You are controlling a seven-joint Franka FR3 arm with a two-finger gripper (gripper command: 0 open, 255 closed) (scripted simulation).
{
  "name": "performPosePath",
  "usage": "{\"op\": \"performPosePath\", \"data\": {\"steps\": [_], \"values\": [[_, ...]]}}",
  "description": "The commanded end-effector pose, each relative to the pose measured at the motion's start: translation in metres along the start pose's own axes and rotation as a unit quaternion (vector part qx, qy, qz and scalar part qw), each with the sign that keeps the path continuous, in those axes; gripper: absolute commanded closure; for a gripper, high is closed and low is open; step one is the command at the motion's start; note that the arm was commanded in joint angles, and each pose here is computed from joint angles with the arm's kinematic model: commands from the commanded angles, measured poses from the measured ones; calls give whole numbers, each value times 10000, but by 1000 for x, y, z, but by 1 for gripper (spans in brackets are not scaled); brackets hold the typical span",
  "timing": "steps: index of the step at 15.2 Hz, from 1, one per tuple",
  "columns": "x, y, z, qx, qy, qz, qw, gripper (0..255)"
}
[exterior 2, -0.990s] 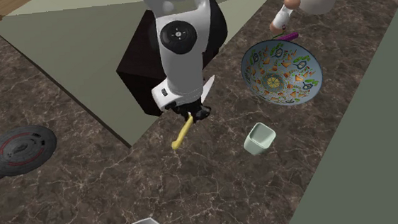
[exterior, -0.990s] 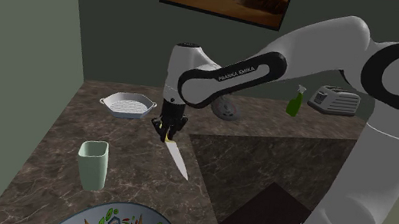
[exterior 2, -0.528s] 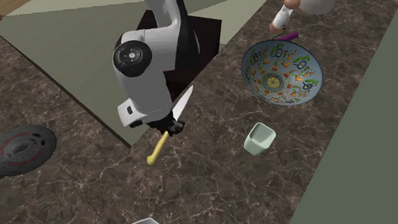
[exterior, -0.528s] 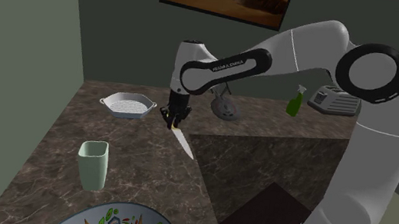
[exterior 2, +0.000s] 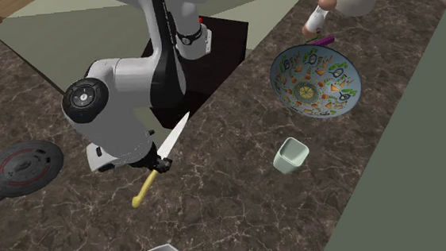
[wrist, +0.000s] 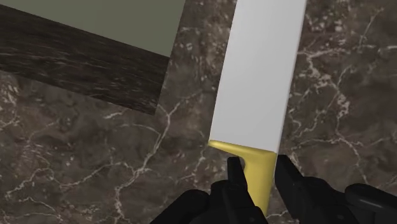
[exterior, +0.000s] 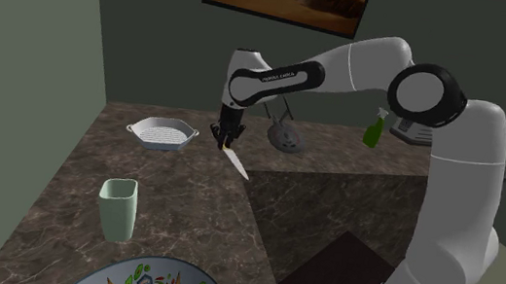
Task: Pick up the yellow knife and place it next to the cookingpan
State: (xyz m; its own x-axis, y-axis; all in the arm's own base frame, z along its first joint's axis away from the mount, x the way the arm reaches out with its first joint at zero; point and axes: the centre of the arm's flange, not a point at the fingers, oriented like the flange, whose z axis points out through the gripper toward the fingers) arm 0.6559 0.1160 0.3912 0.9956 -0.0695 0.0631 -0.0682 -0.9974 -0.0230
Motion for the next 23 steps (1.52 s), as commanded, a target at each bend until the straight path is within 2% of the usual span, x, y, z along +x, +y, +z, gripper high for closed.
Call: {"op": "performPosePath", "data": {"steps": [1,13,23], "values": [[20,20,-1,-2,1,-3,10000,255],[143,124,4,-2,1,-3,10000,255],[140,126,57,-2,1,-3,10000,255]]}}
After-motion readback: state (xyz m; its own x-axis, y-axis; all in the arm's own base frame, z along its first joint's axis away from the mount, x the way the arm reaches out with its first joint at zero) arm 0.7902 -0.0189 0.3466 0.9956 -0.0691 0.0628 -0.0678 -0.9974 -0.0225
